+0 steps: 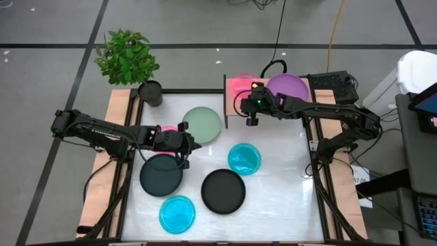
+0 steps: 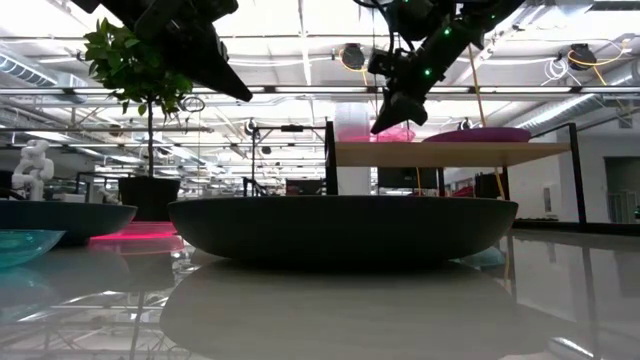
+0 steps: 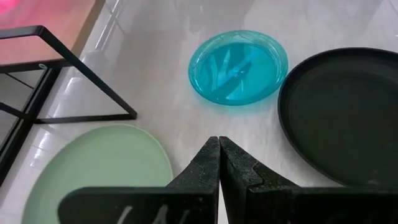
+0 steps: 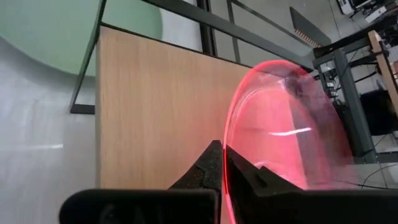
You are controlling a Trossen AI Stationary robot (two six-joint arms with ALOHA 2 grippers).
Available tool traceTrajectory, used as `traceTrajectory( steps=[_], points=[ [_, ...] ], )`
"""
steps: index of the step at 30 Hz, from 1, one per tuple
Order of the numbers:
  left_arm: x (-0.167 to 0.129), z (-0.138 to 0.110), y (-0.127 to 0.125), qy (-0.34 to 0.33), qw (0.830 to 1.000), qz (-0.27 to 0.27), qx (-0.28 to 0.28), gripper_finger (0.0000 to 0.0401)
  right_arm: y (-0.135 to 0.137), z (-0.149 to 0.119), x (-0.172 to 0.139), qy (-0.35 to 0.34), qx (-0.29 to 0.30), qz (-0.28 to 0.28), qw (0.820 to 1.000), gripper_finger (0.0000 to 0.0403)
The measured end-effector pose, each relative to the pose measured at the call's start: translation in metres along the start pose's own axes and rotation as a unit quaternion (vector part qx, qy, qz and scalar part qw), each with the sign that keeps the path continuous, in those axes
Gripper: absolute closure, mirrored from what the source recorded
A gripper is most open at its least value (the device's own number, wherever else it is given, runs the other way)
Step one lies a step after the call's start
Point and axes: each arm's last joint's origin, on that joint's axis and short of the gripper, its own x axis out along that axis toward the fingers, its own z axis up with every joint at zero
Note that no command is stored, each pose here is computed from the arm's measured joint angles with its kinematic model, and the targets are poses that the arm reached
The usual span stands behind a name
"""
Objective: Place and stack plates onto a shelf
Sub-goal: Put the bottom pink plate on the shelf
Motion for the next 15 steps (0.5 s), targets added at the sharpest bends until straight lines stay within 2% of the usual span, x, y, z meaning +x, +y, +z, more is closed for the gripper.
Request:
traceTrajectory(
  steps=[7, 15],
  points=[
    [0.0, 0.0, 0.0, -0.002, 1.0, 0.0, 0.007, 0.0397, 0.004, -0.002, 0.0, 0.005, 0.003, 0.006, 1.0, 0.0389],
    [0.001, 0.001, 0.006, -0.004, 1.0, 0.016, -0.001, 0.0397, 0.012, -0.007, 0.004, -0.003, 0.006, 0.003, 1.0, 0.0328]
  ],
)
